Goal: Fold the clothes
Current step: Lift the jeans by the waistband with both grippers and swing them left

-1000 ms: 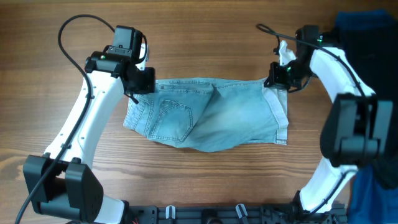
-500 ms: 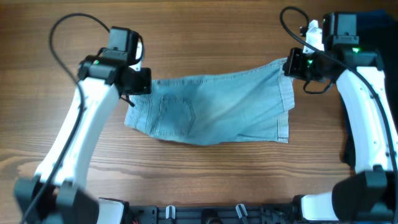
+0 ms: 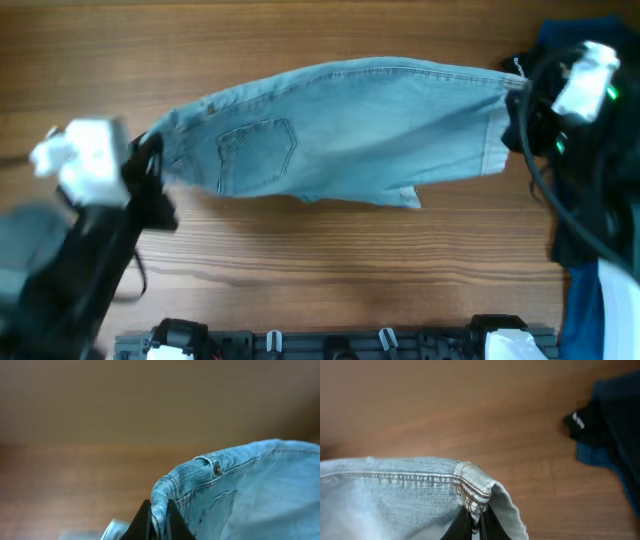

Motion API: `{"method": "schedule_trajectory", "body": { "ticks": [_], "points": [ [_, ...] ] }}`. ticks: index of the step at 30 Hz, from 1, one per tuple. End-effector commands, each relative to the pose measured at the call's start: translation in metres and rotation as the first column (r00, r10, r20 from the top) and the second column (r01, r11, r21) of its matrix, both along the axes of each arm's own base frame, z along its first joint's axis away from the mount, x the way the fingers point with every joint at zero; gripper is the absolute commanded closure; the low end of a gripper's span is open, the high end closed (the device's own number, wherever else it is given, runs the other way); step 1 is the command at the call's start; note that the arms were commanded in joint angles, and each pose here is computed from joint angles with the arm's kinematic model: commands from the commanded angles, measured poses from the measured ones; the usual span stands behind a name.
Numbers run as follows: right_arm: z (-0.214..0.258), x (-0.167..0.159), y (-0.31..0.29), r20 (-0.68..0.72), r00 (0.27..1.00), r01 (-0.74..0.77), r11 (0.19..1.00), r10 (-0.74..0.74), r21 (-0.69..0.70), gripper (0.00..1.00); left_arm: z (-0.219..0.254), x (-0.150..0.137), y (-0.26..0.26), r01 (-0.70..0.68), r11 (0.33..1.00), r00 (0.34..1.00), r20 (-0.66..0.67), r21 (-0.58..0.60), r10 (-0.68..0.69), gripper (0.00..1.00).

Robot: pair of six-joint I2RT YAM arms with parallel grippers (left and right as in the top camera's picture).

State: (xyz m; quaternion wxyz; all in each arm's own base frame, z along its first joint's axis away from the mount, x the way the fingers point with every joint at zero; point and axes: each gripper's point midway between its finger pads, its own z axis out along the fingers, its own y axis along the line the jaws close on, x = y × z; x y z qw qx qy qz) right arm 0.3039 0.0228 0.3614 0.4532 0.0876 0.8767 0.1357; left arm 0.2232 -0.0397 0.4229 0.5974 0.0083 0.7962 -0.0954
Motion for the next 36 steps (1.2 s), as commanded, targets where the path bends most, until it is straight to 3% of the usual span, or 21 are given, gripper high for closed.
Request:
{"method": "schedule_trajectory", "body": {
  "ticks": [1,7,12,14,19,23,26,28,32,36],
  "points": [
    [0.055,-0.034,-0.005,0.173,0.984,0.042,0.999,-0.042,0.007,0.96,0.074,-0.059,0.004,0.048,0.998,0.967,0.253,-0.046,-0.035,0.96],
    [0.109,-0.08,-0.003,0.327,0.944,0.045,0.999,-0.052,0.029,0.96,0.124,-0.109,0.019,0.031,0.997,0.923,0.386,-0.069,-0.002,0.96],
    [0.121,-0.082,-0.003,0.351,0.935,0.045,0.999,-0.052,0.03,0.96,0.125,-0.106,0.028,-0.028,0.997,0.924,0.379,-0.075,0.055,0.96],
    [0.117,-0.073,-0.003,0.333,0.942,0.045,0.999,-0.052,0.029,0.96,0.12,-0.093,0.035,-0.079,0.994,0.932,0.347,-0.072,0.1,0.96],
    [0.089,-0.013,0.013,0.219,0.975,-0.053,0.997,0.038,0.063,0.96,0.099,-0.026,0.052,-0.26,0.964,0.945,0.22,0.053,0.243,0.96],
    [0.059,0.05,0.031,0.148,0.979,-0.156,0.98,0.138,0.12,0.96,0.067,0.053,0.06,-0.364,0.911,0.931,0.091,0.194,0.352,0.96],
    [0.031,0.095,0.04,0.103,0.977,-0.2,0.967,0.185,0.158,0.96,0.034,0.115,0.054,-0.359,0.895,0.929,0.006,0.264,0.371,0.96],
    [0.021,0.108,0.044,0.094,0.973,-0.225,0.959,0.212,0.173,0.96,0.018,0.143,0.047,-0.345,0.895,0.93,-0.025,0.283,0.367,0.96],
    [0.035,0.103,0.041,0.147,0.963,-0.244,0.964,0.227,0.109,0.96,0.025,0.156,0.02,-0.289,0.919,0.955,0.012,0.267,0.297,0.96],
    [0.073,0.069,0.023,0.231,0.96,-0.177,0.981,0.157,0.073,0.96,0.073,0.12,-0.011,-0.205,0.949,0.976,0.128,0.239,0.178,0.96]
  ]
}}
